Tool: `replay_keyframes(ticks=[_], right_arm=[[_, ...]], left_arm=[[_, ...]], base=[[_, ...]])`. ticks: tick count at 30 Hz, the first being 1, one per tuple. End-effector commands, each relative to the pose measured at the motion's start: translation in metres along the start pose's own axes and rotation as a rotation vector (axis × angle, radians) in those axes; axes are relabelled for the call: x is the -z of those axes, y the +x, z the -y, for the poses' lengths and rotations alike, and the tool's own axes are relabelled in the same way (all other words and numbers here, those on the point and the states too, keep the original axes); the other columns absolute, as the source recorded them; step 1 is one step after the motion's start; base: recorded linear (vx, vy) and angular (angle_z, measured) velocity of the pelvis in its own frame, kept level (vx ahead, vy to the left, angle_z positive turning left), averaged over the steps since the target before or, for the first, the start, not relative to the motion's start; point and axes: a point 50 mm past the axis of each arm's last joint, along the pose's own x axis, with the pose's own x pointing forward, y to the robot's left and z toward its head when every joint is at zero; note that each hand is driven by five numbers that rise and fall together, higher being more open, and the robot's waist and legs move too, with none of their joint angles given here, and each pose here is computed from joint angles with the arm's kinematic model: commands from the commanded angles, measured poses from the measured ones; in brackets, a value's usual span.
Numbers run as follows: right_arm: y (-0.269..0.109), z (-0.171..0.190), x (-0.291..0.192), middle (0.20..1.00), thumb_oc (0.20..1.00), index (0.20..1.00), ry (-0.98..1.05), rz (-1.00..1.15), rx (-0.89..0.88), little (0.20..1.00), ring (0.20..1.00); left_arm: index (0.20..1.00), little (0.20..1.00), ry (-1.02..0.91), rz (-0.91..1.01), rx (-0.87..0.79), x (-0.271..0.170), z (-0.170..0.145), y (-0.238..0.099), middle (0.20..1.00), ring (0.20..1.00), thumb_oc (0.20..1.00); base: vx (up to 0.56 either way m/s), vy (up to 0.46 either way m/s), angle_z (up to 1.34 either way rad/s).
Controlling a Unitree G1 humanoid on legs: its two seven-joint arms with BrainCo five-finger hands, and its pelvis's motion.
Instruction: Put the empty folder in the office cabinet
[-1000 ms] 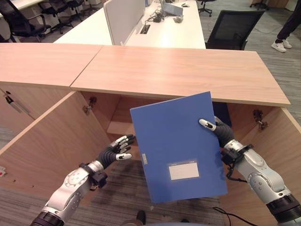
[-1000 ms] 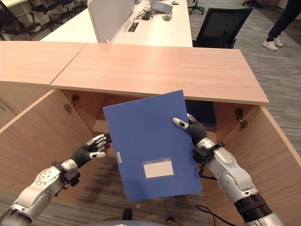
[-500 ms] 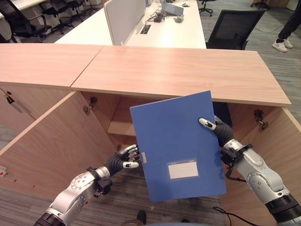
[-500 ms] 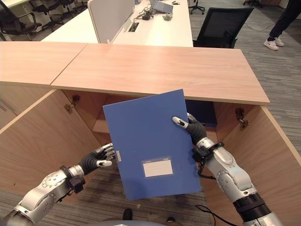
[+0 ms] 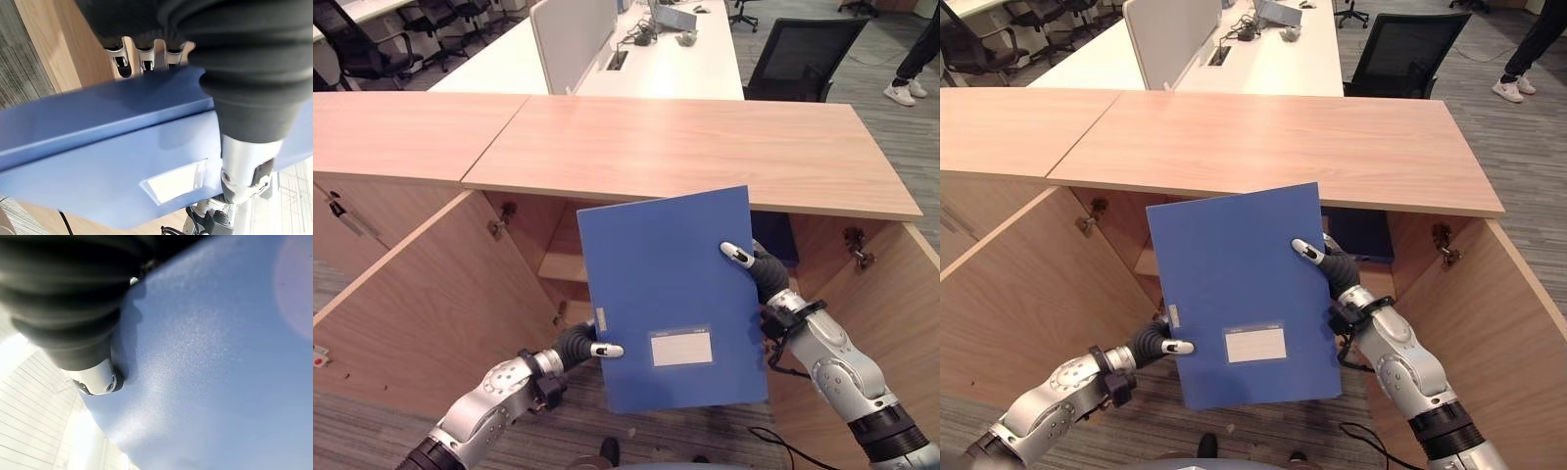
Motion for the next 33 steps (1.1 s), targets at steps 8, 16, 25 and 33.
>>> replay_keyframes(ticks=[8, 16, 25, 33], right_arm=[[0.029, -0.03, -0.034, 0.2, 0.2, 0.2, 0.019, 0.227, -0.108, 0.2, 0.2], [0.026, -0.026, -0.018, 0.2, 0.2, 0.2, -0.015, 0.142, -0.102, 0.2, 0.2], [0.017, -0.017, -0.011, 0.2, 0.2, 0.2, -0.054, 0.082, -0.089, 0.2, 0.2], [0.012, -0.012, -0.008, 0.2, 0.2, 0.2, -0.124, 0.021, -0.114, 0.2, 0.2]], left_arm=[[1.0, 1.0, 0.023, 0.186, 0.042, -0.04, 0.011, 0.029, 1.0, 1.0, 1.0], [1.0, 1.0, 0.085, 0.247, 0.015, -0.061, 0.005, 0.032, 1.0, 1.0, 1.0], [1.0, 1.0, 0.139, 0.241, -0.027, -0.066, -0.008, 0.018, 1.0, 1.0, 1.0], [1.0, 1.0, 0.156, 0.21, -0.058, -0.061, -0.017, 0.005, 1.0, 1.0, 1.0]], base=[[0.0, 0.0, 0.0], [0.0, 0.0, 0.0], [0.0, 0.0, 0.0], [0.0, 0.0, 0.0]])
